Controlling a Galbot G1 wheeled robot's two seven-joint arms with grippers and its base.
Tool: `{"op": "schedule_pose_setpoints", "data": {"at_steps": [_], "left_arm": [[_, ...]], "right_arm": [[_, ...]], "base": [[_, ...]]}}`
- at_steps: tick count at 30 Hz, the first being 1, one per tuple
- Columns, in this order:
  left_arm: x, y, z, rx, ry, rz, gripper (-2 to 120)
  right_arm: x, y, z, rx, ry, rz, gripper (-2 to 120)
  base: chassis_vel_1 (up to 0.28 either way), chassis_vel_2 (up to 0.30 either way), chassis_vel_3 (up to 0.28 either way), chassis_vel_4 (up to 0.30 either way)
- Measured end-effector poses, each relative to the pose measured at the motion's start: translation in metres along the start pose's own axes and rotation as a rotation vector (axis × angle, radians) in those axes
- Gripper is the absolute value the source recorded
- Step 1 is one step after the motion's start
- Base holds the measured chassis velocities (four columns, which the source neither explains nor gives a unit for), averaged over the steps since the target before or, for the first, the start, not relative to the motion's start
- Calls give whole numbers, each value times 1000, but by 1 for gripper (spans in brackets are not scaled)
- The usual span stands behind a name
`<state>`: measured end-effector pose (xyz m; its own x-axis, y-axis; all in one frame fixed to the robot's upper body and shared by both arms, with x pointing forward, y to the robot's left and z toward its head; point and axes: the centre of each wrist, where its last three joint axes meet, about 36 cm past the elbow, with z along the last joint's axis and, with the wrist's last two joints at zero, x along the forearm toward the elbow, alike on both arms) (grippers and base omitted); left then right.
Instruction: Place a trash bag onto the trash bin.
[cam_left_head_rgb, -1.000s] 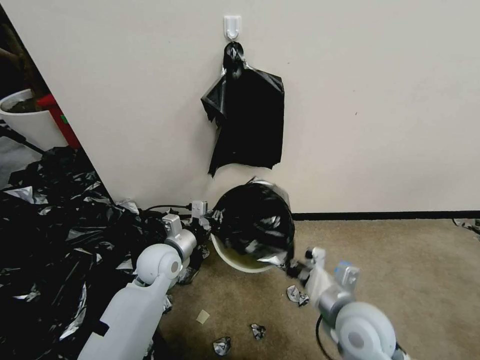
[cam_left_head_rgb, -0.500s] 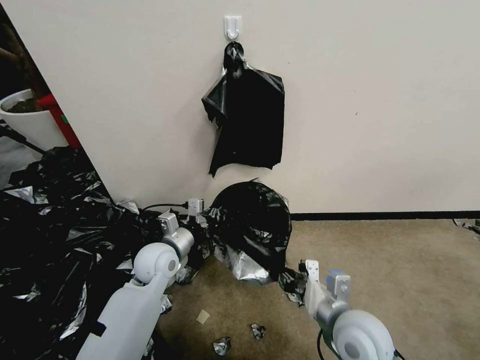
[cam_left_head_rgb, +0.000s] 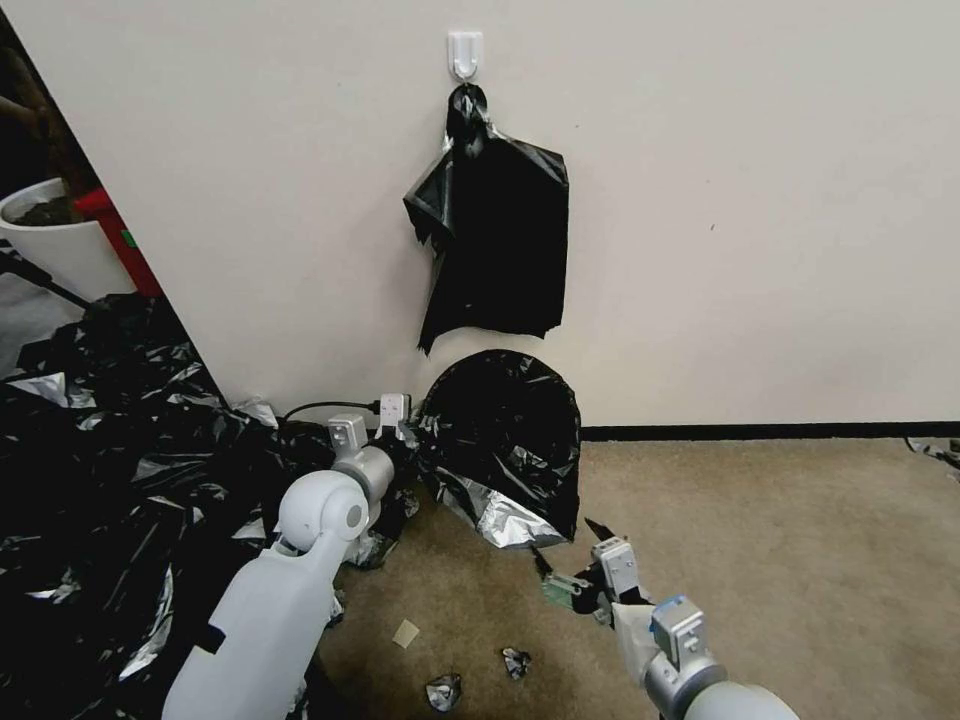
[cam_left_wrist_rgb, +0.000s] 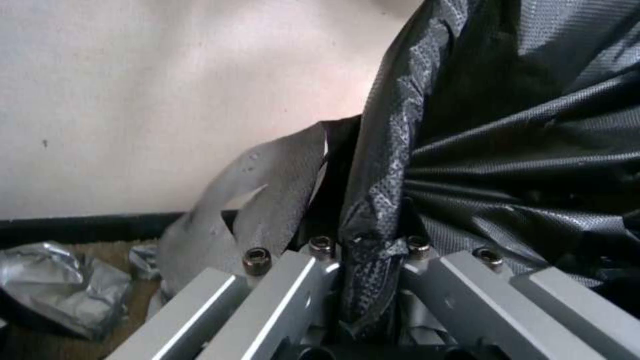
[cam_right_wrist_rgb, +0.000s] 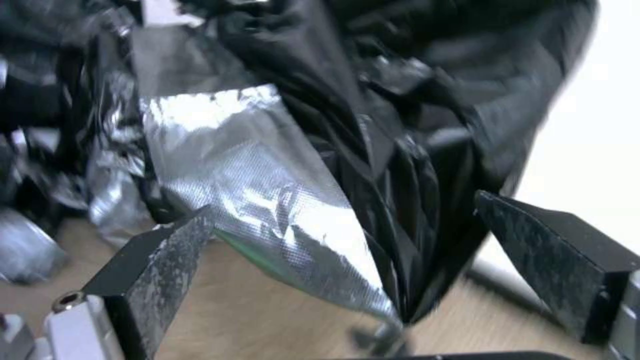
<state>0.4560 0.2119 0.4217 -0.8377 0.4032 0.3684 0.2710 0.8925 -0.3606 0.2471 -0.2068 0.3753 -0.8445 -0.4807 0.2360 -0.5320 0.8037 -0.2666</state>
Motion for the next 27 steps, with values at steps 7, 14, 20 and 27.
{"op": "schedule_pose_setpoints", "data": {"at_steps": [7,14,20,27], "left_arm": [[8,-4,-4,28,0,3,3],[14,-5,-7,39,-5,-1,3],[15,-4,-7,40,-4,-8,3],[15,-6,-6,42,-1,-4,3]], "right_arm": [[-10,-1,28,246,-39,3,89],[-15,2,30,264,-115,9,65],[-15,9,35,238,-231,-55,42],[-25,8,42,196,-268,-95,14]], "base": [[0,0,0,0],[0,0,0,0],[0,0,0,0],[0,0,0,0]]}}
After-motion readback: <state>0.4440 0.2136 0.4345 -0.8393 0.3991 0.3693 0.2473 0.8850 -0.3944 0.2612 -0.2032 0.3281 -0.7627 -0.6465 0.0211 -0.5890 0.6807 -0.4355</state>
